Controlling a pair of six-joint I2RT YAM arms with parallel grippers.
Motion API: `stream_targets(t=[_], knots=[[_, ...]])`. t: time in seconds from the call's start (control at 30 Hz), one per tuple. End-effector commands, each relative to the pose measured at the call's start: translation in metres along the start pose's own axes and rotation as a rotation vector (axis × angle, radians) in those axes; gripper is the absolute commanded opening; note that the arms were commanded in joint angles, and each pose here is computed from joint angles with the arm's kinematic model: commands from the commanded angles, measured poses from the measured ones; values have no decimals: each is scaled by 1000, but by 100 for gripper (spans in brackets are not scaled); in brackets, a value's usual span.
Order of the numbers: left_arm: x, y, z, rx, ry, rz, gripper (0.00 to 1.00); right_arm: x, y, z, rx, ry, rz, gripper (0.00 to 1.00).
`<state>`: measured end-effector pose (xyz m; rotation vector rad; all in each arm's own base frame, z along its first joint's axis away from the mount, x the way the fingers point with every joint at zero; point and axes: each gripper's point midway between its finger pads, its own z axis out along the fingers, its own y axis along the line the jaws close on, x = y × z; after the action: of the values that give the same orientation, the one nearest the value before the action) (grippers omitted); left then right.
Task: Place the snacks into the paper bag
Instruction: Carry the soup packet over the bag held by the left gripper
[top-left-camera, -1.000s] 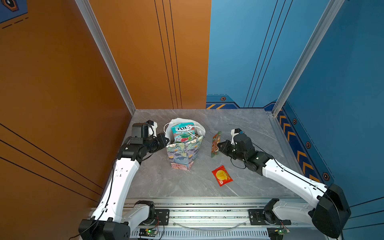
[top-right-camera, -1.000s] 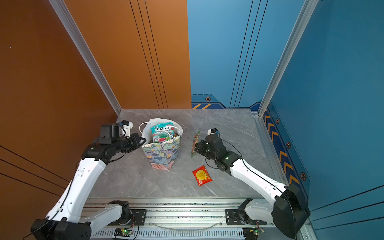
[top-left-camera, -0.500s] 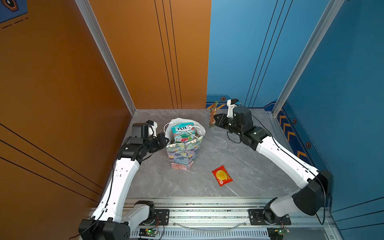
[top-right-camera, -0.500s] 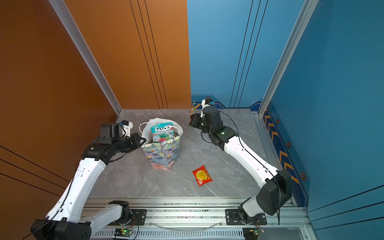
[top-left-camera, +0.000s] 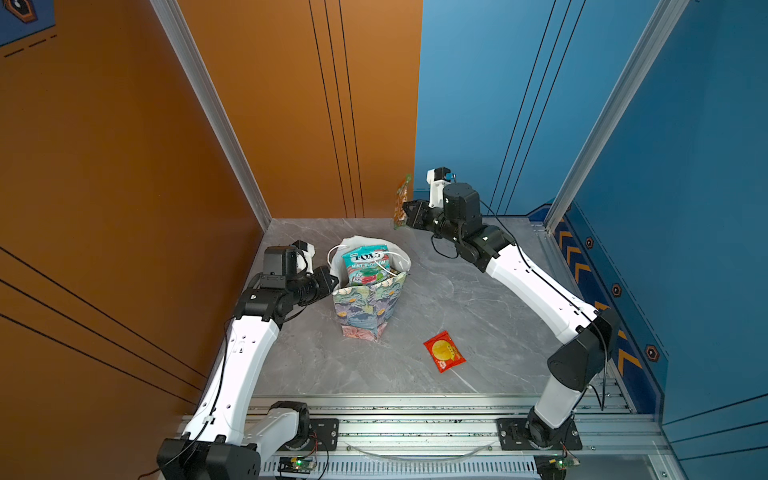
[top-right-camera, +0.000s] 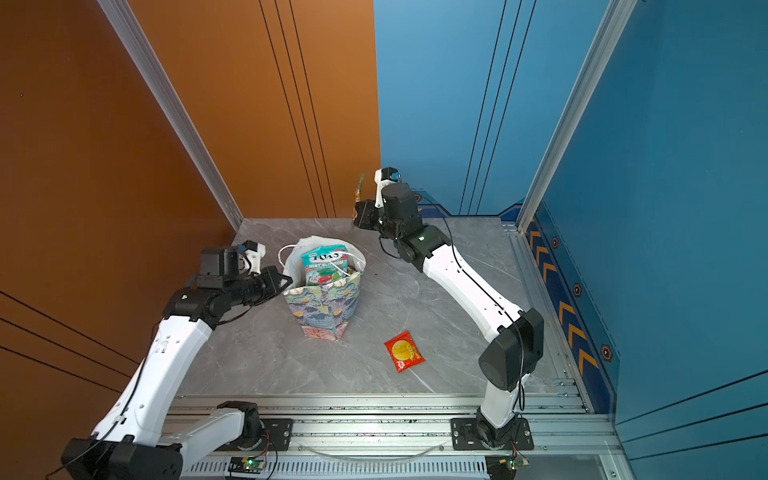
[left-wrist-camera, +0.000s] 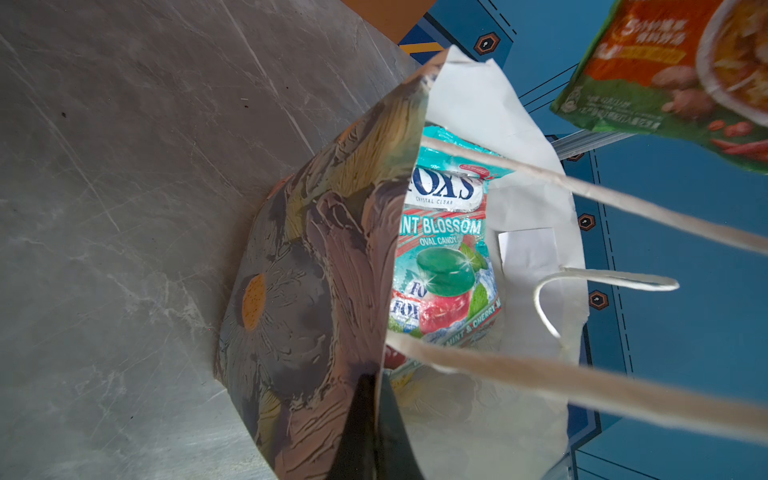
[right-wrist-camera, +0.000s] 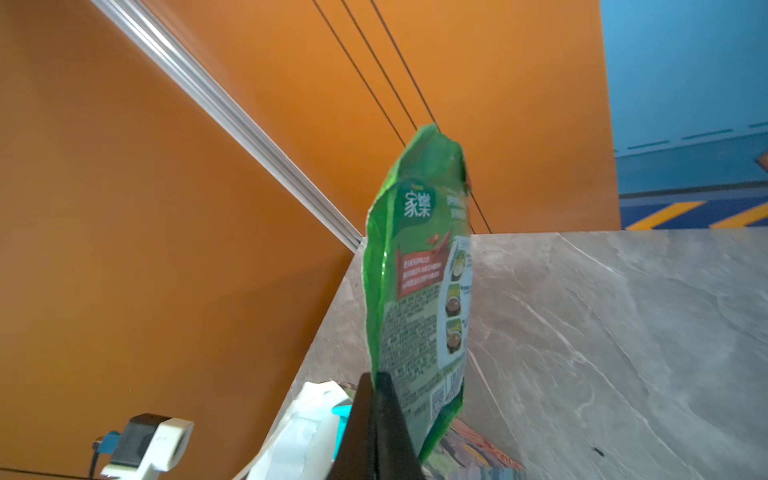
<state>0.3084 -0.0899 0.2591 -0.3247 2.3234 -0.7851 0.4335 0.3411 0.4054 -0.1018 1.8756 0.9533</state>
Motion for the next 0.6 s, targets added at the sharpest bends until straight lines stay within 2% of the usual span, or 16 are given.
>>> stream_targets(t=[0.0, 0.27, 0.57], knots=[[-9, -14, -9, 61, -38, 18, 0, 0, 35, -5, -80, 18, -54, 0], [-8, -13, -9, 58, -38, 18, 0, 37, 82, -12, -195, 107, -55, 0], [-9, -14, -10, 63, -41, 20, 0, 75, 97, -17, -242, 174, 2, 0]])
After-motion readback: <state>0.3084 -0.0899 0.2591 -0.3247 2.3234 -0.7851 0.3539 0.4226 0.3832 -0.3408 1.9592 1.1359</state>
